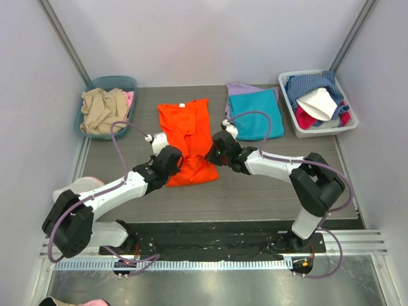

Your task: Fold and stack the t-shirts

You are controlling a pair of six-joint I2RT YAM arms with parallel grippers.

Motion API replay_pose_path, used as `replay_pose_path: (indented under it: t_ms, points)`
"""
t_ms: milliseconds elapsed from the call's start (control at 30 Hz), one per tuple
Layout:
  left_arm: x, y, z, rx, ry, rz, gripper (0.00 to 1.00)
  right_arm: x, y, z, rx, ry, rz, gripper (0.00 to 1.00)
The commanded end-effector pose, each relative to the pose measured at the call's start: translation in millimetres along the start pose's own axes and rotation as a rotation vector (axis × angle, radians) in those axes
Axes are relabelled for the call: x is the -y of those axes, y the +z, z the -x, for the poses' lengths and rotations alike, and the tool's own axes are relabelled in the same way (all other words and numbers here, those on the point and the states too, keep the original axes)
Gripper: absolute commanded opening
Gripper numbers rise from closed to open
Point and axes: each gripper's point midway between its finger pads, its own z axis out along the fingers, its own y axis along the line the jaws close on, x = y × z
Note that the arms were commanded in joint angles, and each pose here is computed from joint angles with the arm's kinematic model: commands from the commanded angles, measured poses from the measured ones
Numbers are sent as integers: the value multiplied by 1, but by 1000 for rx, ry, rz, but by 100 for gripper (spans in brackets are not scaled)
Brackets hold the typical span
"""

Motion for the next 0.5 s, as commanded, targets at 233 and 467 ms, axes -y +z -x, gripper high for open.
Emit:
replay_pose_path:
  t_ms: [233,467]
  points:
    - [13,44,45,49,-3,-58,0,-38,38,52,37,-38,143,1]
    - [10,68,56,29,-2,-58,0,-28,51,73,53,-28,132,1]
